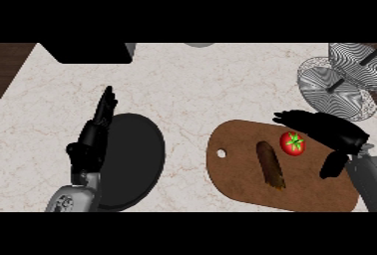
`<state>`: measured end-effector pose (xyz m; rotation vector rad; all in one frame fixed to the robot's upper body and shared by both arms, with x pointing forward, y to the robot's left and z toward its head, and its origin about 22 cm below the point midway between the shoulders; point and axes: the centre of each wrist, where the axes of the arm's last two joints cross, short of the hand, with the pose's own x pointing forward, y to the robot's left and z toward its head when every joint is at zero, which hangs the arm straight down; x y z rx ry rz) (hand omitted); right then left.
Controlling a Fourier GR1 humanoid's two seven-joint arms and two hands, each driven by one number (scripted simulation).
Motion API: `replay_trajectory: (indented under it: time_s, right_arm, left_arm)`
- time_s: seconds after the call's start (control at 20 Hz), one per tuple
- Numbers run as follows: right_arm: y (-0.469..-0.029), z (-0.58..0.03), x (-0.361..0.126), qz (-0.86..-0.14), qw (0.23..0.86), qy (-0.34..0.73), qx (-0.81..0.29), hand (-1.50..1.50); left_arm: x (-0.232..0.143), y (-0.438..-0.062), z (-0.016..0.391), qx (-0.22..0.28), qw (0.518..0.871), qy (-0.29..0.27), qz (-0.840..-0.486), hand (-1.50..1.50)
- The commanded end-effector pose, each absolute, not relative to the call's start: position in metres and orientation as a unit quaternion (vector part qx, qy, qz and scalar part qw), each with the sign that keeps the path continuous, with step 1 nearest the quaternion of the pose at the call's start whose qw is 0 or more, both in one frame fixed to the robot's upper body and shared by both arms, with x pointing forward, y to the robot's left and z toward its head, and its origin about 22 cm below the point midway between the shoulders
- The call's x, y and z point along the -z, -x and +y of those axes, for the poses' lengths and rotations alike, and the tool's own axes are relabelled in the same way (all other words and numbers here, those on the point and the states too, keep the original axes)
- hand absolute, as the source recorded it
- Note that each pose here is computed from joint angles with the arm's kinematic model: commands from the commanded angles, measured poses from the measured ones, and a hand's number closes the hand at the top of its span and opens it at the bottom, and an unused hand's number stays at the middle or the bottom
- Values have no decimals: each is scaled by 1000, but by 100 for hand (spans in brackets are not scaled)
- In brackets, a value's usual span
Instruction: Pick the tomato from the cutting board and place it in the tiered basket
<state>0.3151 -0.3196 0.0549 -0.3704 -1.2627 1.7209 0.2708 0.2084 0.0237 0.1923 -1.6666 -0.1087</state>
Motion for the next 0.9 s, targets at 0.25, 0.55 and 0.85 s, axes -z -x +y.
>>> replay_trajectory:
  time_s: [0.25,0.55,0.85]
  right_arm:
    - [-315,-317,-20,-527,486,123,-687,-150]
    - [-317,-311,-8,-578,455,164,-657,150]
    - [-323,-290,-7,-601,402,206,-660,150]
  left_arm:
    - [-36,-261,202,44,669,-85,-737,0]
    - [-32,-267,194,44,668,-83,-738,0]
    - [-20,-267,185,55,668,-93,-736,0]
